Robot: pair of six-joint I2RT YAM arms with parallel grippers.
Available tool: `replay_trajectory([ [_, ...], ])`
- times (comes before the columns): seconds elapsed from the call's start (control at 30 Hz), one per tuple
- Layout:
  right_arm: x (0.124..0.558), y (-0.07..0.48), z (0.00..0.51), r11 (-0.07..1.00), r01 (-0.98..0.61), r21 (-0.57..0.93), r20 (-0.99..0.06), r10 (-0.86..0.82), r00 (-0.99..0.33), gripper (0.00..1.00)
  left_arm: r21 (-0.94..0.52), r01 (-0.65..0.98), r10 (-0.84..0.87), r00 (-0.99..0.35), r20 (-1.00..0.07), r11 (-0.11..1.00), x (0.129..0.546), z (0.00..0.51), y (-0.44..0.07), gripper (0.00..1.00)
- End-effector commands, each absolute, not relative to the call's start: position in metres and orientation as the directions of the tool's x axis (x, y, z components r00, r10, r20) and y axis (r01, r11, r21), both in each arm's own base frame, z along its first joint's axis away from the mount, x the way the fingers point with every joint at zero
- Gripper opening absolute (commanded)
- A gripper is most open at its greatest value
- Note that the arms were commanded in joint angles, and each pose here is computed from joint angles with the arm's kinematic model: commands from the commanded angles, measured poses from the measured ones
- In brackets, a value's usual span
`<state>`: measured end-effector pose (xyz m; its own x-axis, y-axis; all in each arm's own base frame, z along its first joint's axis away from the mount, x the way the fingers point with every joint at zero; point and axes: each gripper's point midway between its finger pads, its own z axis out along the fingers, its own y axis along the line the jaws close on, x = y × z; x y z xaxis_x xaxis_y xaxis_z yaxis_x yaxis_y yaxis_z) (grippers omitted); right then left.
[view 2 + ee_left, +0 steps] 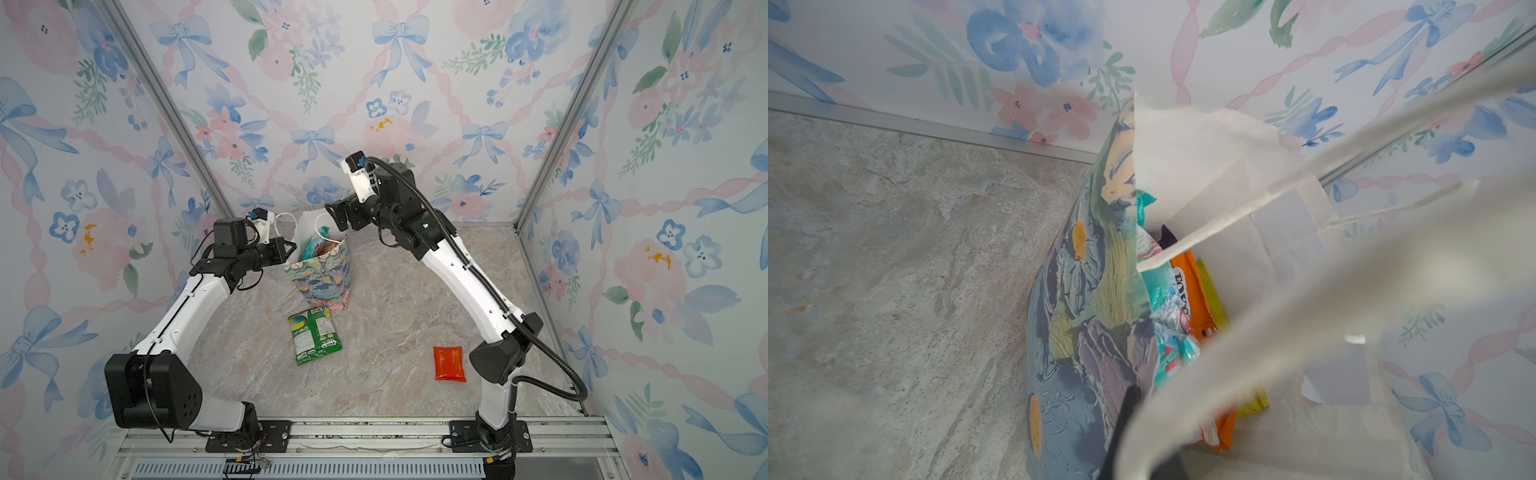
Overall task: Place the snacks into the paper bag
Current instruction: 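Move the right gripper down onto the green Spring Tea packet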
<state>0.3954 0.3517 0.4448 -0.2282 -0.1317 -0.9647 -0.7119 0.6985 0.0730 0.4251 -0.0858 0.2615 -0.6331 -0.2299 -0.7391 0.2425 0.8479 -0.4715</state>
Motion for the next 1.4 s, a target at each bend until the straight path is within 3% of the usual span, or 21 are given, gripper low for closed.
replay_trajectory([
  [0.0, 0.388, 0.337, 0.413, 0.727, -0.668, 0.155, -0.934, -0.112, -0.339, 0.97, -0.462, 0.281, -0.214, -0.611, -0.762, 0.841, 0.427, 0.27, -0.088, 0.0],
  [0.33, 0.324, 0.296, 0.277, 0.821, -0.479, 0.31, -0.776, -0.073, -0.627, 0.99, -0.46, 0.281, -0.215, -0.608, -0.764, 0.842, 0.427, 0.271, -0.087, 0.0],
  [0.53, 0.29, 0.321, 0.203, 0.814, -0.452, 0.364, -0.648, -0.127, -0.751, 0.89, -0.46, 0.281, -0.215, -0.608, -0.764, 0.842, 0.427, 0.271, -0.087, 0.0],
  [0.97, 0.27, 0.397, 0.125, 0.772, -0.466, 0.432, -0.532, -0.199, -0.823, 0.69, -0.458, 0.28, -0.214, -0.607, -0.766, 0.844, 0.426, 0.272, -0.087, 0.0],
  [1.37, 0.268, 0.434, 0.081, 0.782, -0.483, 0.393, -0.48, -0.274, -0.833, 0.64, -0.46, 0.282, -0.215, -0.606, -0.766, 0.842, 0.426, 0.273, -0.087, 0.0],
])
